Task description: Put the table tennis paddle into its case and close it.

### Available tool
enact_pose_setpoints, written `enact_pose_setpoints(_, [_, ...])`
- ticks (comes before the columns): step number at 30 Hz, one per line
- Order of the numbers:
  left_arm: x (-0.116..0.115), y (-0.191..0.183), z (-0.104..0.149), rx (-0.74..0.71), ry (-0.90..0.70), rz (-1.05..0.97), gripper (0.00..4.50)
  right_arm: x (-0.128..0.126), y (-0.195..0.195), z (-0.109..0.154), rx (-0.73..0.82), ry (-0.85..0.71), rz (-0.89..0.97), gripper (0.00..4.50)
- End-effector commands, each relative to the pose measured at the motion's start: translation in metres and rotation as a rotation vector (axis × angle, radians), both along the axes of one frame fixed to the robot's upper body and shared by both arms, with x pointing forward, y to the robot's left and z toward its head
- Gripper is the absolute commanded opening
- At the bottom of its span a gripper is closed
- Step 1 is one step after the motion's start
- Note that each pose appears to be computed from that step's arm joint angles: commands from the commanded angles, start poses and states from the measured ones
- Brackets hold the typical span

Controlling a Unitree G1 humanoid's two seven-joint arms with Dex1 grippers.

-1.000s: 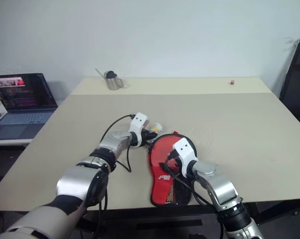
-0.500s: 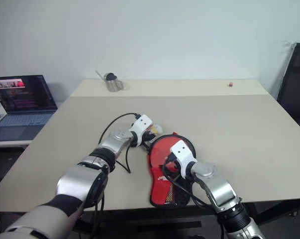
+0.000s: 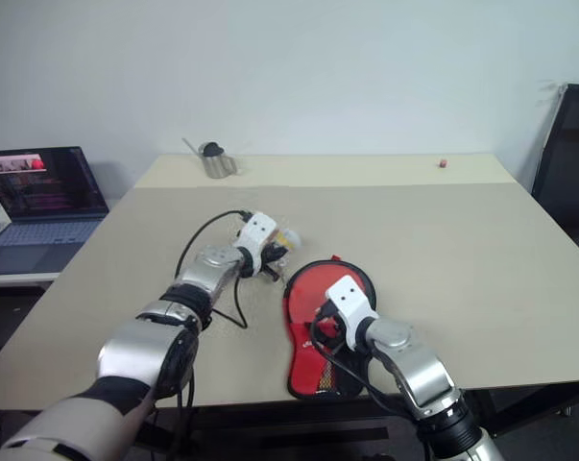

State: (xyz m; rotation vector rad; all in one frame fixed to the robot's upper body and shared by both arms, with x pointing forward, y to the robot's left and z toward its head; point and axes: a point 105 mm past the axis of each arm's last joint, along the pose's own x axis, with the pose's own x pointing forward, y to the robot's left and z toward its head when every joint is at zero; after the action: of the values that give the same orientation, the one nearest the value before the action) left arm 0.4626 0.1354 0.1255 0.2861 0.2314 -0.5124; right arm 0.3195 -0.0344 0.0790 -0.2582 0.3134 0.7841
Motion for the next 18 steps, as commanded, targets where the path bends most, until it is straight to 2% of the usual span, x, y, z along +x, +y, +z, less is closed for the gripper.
enact_pose_setpoints(1, [0.002,0.003,0.012,-0.049,-0.051,0.017,0.13,-0.011,-0.002,-0.039,-0.074,0.133,0.005,4.5])
enact_pose_setpoints(5, [0.0,-0.01,0.002,0.014,-0.034,-0.026,0.13,-0.012,-0.001,-0.042,-0.079,0.135,0.009,4.5])
enact_pose_setpoints(8, [0.0,-0.019,-0.001,0.112,-0.057,-0.053,0.13,-0.011,-0.005,-0.046,-0.095,0.141,0.006,4.5])
enact_pose_setpoints(18, [0.005,-0.061,0.02,0.244,-0.155,-0.119,0.13,-0.013,-0.025,-0.06,-0.137,0.171,-0.044,4.5])
